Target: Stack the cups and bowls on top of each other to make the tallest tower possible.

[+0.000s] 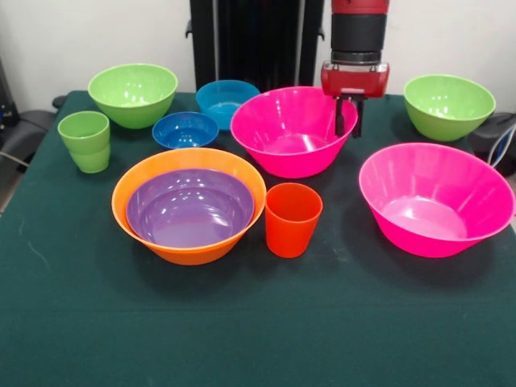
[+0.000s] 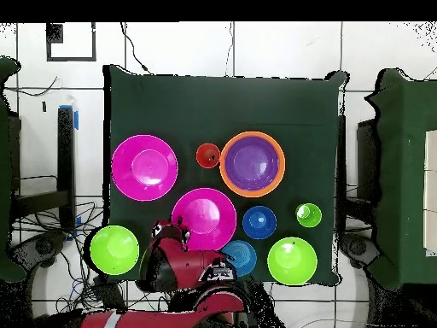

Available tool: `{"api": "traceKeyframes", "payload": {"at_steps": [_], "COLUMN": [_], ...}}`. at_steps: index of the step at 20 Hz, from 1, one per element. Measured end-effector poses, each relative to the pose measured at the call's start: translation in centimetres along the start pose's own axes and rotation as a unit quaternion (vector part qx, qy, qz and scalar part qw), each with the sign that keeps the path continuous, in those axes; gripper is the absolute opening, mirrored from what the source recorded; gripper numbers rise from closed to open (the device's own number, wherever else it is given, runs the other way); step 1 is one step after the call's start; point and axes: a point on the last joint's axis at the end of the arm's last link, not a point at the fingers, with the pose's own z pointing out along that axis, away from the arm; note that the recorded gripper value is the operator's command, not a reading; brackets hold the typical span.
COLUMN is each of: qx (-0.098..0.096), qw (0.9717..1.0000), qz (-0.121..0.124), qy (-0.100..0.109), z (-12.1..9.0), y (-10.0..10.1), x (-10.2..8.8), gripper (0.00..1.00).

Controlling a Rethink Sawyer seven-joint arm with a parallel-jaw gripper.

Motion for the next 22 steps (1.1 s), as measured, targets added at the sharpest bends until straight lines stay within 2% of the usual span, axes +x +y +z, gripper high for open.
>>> {"api": "traceKeyframes", "payload": {"at_steps": [5, 8, 11, 13, 18, 22], "qx": [0.001, 0.005, 0.010, 0.018, 0.030, 0.039], "qw": [0.9999, 0.9999, 0.9999, 0.9998, 0.9994, 0.9986], "qz": [-0.006, -0.004, -0.001, 0.001, 0.006, 0.027], "qy": [-0.012, -0.015, -0.011, -0.003, 0.015, 0.025], "z": [-1.1, -2.5, -4.1, -6.3, -9.5, -12.2], "y": [0.4, 0.4, 0.5, 0.6, 0.7, -0.4], "x": [-1.0, -2.4, -3.6, -5.0, -7.0, -9.4], "gripper": [0.00, 0.00, 0.00, 0.00, 0.00, 0.00]}}
